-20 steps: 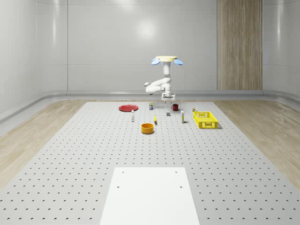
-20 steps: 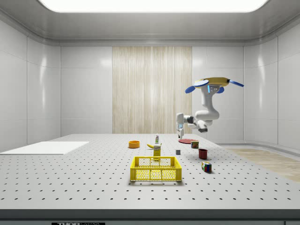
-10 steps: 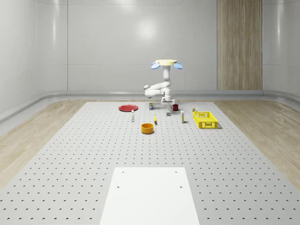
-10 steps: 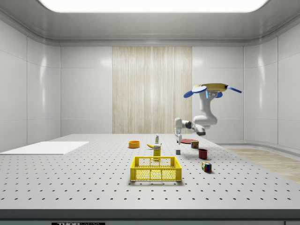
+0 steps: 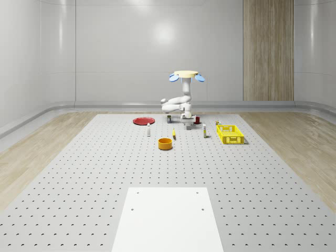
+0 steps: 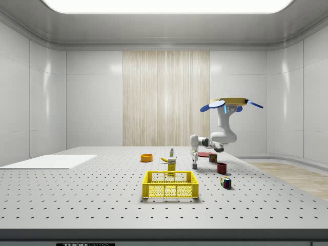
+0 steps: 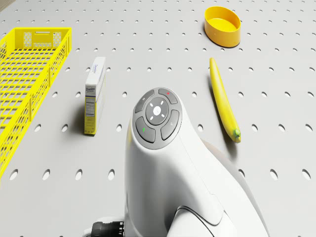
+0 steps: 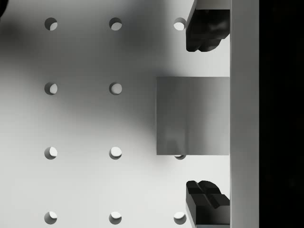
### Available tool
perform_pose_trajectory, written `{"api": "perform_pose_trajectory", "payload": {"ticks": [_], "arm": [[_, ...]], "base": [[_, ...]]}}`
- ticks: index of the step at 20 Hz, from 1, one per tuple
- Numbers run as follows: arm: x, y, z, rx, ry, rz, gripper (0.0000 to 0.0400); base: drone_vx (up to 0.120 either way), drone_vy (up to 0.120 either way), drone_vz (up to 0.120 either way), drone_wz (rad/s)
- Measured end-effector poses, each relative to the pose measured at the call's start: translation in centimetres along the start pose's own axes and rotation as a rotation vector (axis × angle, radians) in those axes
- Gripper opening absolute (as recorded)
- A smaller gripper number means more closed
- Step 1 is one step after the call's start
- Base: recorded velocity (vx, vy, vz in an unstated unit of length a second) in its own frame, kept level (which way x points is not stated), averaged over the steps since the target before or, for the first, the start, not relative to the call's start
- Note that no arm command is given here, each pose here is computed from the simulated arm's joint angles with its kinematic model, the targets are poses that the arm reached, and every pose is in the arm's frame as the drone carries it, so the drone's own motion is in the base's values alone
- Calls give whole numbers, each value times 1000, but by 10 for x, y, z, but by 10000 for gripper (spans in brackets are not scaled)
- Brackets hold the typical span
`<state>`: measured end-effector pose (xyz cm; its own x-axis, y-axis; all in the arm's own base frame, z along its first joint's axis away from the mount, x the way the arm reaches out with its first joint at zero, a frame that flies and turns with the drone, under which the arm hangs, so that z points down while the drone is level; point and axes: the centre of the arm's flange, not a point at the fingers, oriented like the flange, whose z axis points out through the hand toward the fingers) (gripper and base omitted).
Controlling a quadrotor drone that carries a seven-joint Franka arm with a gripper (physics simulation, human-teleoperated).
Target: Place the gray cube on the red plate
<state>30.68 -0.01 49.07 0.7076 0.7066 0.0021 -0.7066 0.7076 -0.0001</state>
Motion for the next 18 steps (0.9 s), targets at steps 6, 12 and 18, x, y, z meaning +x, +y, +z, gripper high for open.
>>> {"api": "perform_pose_trajectory", "payload": {"ticks": [6, 12, 18], "arm": [[0, 0, 15, 0, 0, 0, 400], [0, 0, 29, 0, 0, 0, 400], [0, 0, 34, 0, 0, 0, 321]], "base": [[0, 0, 0, 0], [0, 0, 0, 0], [0, 0, 0, 0]]}}
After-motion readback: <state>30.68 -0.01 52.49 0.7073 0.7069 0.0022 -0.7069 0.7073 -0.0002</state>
